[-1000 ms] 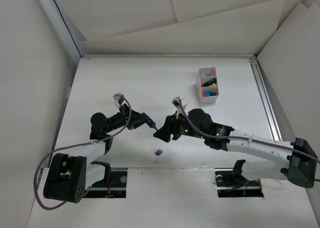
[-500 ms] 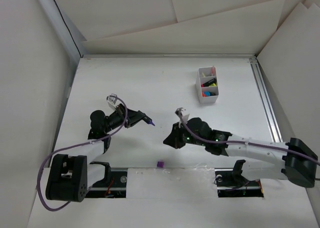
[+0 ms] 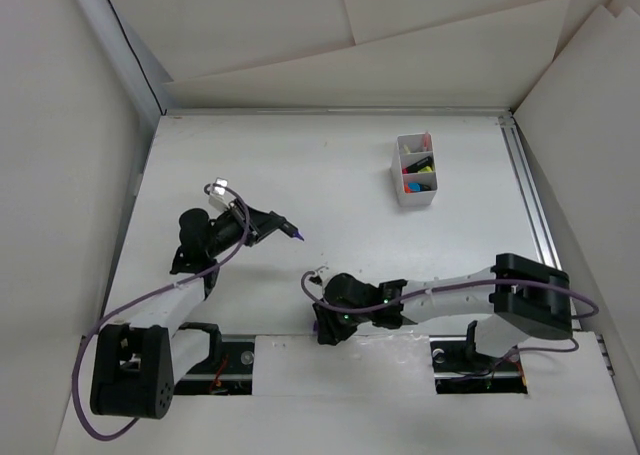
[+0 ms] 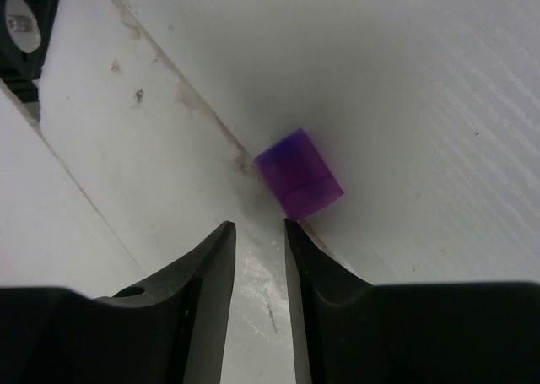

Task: Sort the stationery into containers
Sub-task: Pick up the pen cap at the corner of the board.

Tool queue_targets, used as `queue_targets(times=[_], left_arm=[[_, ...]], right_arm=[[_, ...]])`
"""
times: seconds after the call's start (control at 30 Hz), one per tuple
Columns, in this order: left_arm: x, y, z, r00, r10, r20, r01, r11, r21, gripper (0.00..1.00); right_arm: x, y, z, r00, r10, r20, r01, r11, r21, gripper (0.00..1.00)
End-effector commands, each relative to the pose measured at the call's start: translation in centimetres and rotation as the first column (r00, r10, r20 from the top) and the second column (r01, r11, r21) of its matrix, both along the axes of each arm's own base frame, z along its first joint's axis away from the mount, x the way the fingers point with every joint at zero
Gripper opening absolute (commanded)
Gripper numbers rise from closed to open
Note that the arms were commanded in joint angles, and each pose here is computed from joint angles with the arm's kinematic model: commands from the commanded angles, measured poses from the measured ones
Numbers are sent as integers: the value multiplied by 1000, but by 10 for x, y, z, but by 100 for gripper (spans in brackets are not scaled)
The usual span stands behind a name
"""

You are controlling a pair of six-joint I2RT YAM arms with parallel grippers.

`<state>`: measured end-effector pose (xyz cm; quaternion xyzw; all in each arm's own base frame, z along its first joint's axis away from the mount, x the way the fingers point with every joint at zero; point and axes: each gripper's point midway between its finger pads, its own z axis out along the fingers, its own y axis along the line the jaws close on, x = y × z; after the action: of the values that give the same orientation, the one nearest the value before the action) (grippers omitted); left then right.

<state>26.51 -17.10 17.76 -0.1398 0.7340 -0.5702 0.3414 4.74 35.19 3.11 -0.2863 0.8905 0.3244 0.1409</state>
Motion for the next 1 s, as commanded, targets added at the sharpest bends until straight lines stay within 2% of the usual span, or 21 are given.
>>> queue_targets(times=[0.0,0.13,0.27,0.4,0.6,0.67,0.8,0.97], left_arm=[[11,6,-4,999,25,23,-26,999,43,0],[8,11,-9,1000,23,2,-23,1000,-5,0],[10,12,-4,999,15,33,-14,1000,-28,0],[6,12,-3,999,15,34,-14,1000,-28,0],[6,16,-1,997,46,65,-46,999,1,0],[8,16,-1,997,43,69,-44,999,15,0],[13,20,-4,996,68,50,-68,998,-6,0],[10,17,-4,997,50,54,-49,998,-30,0]], right_arm=[[10,14,9,999,-8,42,7,1000,11,35],[21,19,8,995,-81,57,81,997,4,32],[57,19,3,953,-251,169,256,967,-11,26],[83,32,15,912,-367,182,364,930,50,21],[106,49,23,874,-440,207,430,898,94,18],[105,48,34,873,-444,204,429,896,112,24],[89,44,43,895,-430,120,414,900,137,52],[73,57,35,922,-373,99,364,926,99,62]])
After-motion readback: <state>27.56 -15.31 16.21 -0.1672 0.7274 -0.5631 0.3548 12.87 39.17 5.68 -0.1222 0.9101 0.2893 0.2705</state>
